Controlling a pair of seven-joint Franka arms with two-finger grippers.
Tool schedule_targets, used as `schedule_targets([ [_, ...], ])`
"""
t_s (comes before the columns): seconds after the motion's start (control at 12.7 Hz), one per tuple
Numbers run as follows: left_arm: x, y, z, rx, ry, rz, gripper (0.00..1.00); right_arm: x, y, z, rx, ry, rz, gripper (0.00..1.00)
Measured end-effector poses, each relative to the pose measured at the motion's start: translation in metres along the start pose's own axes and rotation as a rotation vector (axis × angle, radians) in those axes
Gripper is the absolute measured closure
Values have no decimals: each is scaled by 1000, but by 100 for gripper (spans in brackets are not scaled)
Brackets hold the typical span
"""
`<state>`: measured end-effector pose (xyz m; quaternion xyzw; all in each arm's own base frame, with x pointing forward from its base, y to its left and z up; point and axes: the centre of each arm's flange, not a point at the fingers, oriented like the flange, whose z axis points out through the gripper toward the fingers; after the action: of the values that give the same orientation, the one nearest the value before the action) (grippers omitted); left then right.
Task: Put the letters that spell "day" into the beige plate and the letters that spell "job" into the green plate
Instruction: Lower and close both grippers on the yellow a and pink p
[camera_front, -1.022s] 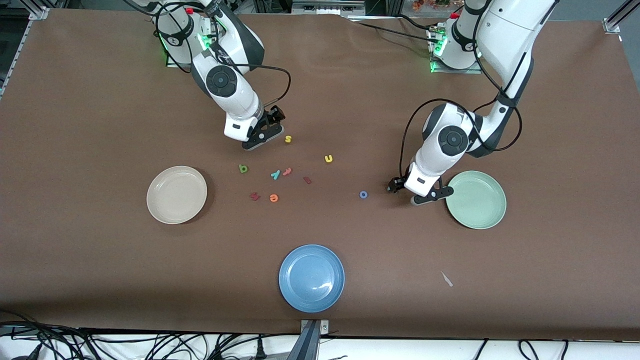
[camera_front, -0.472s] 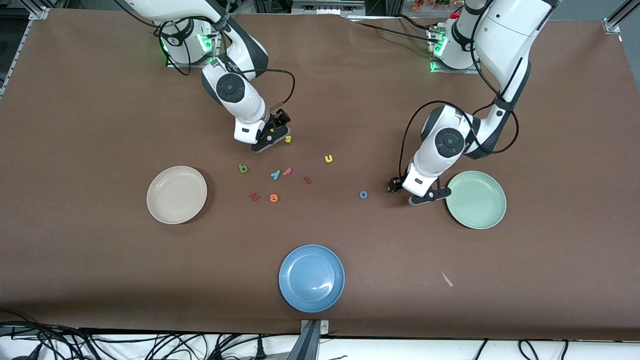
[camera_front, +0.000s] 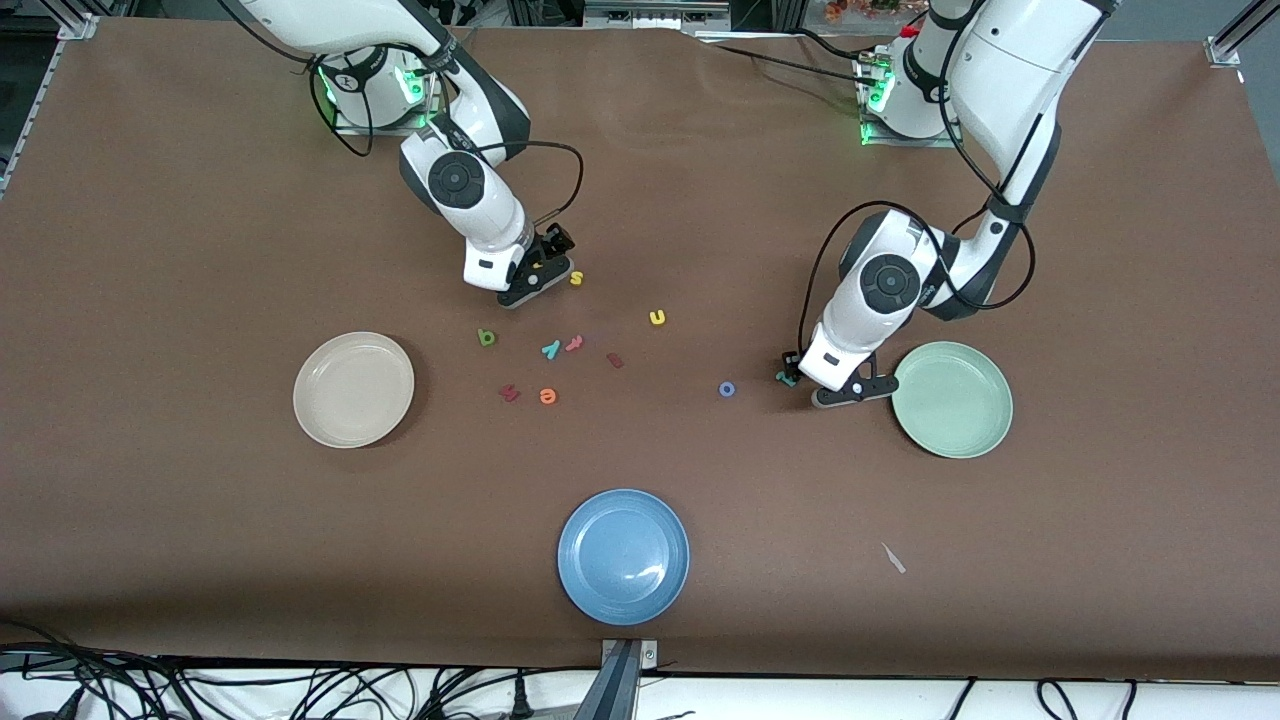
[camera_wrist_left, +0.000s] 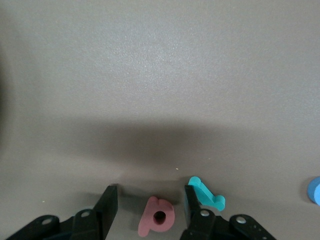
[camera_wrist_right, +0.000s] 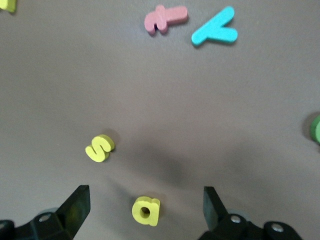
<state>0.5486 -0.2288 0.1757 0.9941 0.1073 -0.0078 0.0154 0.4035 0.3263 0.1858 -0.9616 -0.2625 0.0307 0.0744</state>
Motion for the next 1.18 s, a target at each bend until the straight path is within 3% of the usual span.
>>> schedule_targets([
  [0.79, -8, 9, 0, 7, -14, 20, 37, -20, -8, 18, -2, -18, -26, 1],
  [1.18, -10, 11, 1, 14, -23, 25, 39, -23, -12, 21, -5, -25, -38, 10],
])
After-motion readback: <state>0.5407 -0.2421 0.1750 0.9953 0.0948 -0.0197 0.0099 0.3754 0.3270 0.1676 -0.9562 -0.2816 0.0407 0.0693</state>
